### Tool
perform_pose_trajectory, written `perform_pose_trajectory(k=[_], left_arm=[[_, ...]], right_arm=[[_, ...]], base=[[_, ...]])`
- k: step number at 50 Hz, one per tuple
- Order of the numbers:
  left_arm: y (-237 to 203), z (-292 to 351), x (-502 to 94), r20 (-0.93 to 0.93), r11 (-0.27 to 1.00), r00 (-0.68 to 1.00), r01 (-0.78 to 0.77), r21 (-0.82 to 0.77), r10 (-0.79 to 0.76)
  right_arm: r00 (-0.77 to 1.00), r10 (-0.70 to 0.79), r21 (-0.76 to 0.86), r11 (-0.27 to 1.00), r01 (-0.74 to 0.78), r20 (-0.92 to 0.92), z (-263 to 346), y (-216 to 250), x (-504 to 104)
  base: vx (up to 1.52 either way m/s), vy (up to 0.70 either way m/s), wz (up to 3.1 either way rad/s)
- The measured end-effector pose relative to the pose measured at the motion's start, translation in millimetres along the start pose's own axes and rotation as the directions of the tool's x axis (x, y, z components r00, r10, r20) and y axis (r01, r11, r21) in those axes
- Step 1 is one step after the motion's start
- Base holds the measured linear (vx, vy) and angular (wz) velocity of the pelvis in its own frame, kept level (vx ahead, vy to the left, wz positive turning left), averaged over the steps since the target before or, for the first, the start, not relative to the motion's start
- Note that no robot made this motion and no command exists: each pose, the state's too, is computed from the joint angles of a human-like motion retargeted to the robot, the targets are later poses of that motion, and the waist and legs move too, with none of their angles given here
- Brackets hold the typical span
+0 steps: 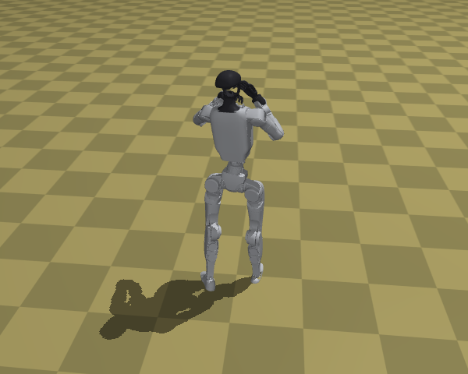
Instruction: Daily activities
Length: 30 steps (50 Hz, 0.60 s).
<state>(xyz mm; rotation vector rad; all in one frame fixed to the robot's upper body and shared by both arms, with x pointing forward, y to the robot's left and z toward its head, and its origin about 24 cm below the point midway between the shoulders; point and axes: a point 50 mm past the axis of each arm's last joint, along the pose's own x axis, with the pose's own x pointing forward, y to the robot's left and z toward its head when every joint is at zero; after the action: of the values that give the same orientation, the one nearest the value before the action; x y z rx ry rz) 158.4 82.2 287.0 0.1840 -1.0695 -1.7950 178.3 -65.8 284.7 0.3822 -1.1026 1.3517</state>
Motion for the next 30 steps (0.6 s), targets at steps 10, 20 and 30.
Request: perform_pose_trajectory(k=[10,20,30], left_arm=[[-21.7,-48.7,-37.1,-0.026,0.911,0.961,-0.271,-0.310,0.277],[-92.6,-131.4,-86.6,-0.357,0.538,0.819,-0.567,-0.624,0.449],[-145.6,-161.7,-93.0,-0.498,0.322,0.782,-0.613,-0.721,0.374]], right_arm=[[0.978,-0.201,-0.008,0.980,0.201,-0.060,-18.6,-14.3,-23.6],[0.759,-0.500,0.148,0.787,0.599,-0.417,-92.7,-14.8,-114.5],[0.589,-0.454,0.280,0.581,0.765,-0.668,-147.6,24.8,-168.2]], base=[[0.00,0.00,0.00],[0.00,0.00,0.00],[0.00,0.00,0.00]])
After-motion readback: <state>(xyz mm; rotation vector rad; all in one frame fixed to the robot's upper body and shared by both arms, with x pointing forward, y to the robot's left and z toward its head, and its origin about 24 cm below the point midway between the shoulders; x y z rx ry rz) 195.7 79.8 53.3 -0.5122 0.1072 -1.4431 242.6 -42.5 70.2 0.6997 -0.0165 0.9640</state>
